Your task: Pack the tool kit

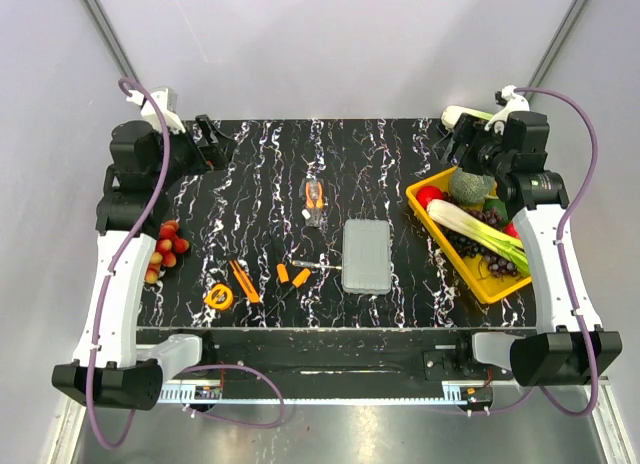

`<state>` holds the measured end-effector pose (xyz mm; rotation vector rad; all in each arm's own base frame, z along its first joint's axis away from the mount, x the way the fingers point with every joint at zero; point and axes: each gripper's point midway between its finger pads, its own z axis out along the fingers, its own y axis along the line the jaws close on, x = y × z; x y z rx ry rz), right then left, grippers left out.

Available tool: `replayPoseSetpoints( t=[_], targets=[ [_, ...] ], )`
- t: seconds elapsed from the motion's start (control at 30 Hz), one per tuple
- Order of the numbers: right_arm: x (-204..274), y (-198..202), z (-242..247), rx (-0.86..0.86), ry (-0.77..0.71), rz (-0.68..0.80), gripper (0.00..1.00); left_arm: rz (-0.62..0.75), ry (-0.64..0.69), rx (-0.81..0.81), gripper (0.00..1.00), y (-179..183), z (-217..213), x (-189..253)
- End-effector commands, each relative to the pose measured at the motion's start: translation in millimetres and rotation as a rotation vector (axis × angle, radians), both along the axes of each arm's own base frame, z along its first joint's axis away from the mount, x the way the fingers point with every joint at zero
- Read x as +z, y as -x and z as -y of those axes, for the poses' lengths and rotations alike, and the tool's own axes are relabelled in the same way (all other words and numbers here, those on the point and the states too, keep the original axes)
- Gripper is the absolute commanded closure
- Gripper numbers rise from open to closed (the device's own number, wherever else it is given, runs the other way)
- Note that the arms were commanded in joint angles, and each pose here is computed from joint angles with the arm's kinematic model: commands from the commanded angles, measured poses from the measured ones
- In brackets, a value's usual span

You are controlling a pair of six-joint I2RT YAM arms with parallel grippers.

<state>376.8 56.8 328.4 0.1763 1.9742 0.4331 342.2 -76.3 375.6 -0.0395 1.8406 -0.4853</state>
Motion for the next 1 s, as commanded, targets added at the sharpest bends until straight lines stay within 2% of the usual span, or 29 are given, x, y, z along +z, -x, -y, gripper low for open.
replayPoseSetpoints(
  t=[0.0, 0.13, 0.3, 0.5, 0.67, 0.8, 0.97],
  targets=[
    [8, 9, -11, 0.071, -0.009, -0.009, 0.11, 0.093, 0.012, 0.023, 0.01, 7, -4, 30],
    [4, 16, -21, 0.133, -0.024, -0.028, 0.1, 0.094, 0.025, -0.037, 0.01, 11, 6, 29],
    [-2, 33, -50, 0.28, -0.118, -0.057, 0.09, 0.084, 0.048, -0.179, 0.01, 16, 30, 15],
    [-39, 54, -101, 0.358, -0.102, -0.134, 0.09, 0.005, 0.171, -0.402, 0.01, 33, 72, -16],
    [-86, 75, -143, 0.375, -0.102, -0.236, 0.12, -0.213, 0.324, -0.501, 0.01, 43, 110, -82],
    [-128, 88, -156, 0.333, -0.091, -0.32, 0.14, -0.366, 0.338, -0.523, 0.01, 57, 147, -145],
    [-178, 95, -147, 0.201, -0.084, -0.416, 0.16, -0.442, 0.344, -0.557, 0.01, 57, 186, -184]
  ],
)
